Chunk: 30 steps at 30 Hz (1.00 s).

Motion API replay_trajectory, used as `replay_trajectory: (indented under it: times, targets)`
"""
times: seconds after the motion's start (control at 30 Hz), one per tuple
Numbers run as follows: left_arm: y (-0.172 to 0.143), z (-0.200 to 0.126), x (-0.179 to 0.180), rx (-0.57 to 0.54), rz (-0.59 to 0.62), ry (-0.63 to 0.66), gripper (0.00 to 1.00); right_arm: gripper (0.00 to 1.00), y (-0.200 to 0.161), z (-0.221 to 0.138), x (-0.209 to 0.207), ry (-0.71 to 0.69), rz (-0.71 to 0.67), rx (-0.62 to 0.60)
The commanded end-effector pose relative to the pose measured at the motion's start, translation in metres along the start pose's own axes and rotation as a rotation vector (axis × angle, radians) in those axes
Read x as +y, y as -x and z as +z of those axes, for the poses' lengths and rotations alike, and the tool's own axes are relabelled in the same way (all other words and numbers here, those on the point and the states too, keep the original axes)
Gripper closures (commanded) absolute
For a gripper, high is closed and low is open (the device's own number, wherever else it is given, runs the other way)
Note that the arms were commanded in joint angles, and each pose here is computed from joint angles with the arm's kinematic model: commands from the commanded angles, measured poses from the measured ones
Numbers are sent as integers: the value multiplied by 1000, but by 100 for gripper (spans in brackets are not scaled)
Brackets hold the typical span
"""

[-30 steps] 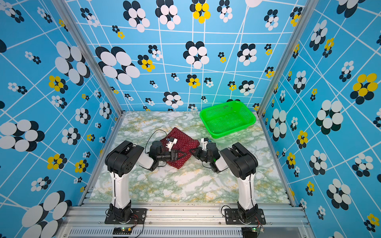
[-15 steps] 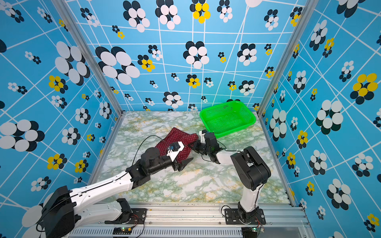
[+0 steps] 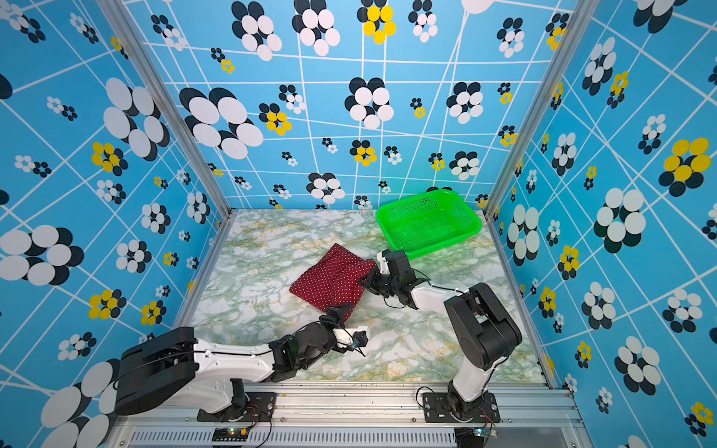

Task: Roll up the skirts
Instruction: Roll the skirt at the center of the board.

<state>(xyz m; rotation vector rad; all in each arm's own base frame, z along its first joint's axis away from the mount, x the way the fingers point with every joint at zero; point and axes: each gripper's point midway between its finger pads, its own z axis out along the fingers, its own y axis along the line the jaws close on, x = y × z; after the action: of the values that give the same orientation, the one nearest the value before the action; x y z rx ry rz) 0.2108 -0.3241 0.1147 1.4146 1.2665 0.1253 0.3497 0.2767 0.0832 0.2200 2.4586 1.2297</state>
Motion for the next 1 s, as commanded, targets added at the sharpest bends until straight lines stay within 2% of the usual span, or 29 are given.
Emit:
replay_trajectory:
  times: [0.0, 0.17, 0.37, 0.57, 0.67, 0.73, 0.77, 0.8, 0.87, 0.9, 0.97]
  targets:
    - [7, 10, 6, -22, 18, 49, 12, 100, -12, -5, 2, 12, -7, 33]
    - [-20, 28, -10, 54, -25, -6, 11, 100, -16, -11, 5, 24, -7, 37]
    - [-52, 46, -3, 138, -18, 82, 9, 100, -23, -16, 2, 24, -11, 46]
    - [-66, 66, -1, 193, -5, 136, 8, 100, -30, -18, -3, 26, -6, 55]
    - [-71, 73, -5, 216, 8, 137, 10, 100, -32, -23, -3, 23, -6, 57]
    - [-76, 75, -10, 229, 12, 127, 18, 100, -33, -26, -4, 18, -7, 56]
    - [-77, 76, -13, 232, 14, 121, 29, 100, -33, -29, -4, 15, -8, 54]
    - [-79, 77, -15, 233, 14, 119, 46, 100, -31, -31, -4, 10, -9, 49]
    - [-78, 78, -18, 229, 22, 121, 66, 100, -30, -36, -5, -3, -13, 45]
    - [-78, 78, -18, 231, 26, 123, 72, 100, -29, -39, -6, -12, -15, 43]
    - [-79, 79, -19, 235, 33, 129, 77, 100, -28, -42, -9, -24, -12, 42]
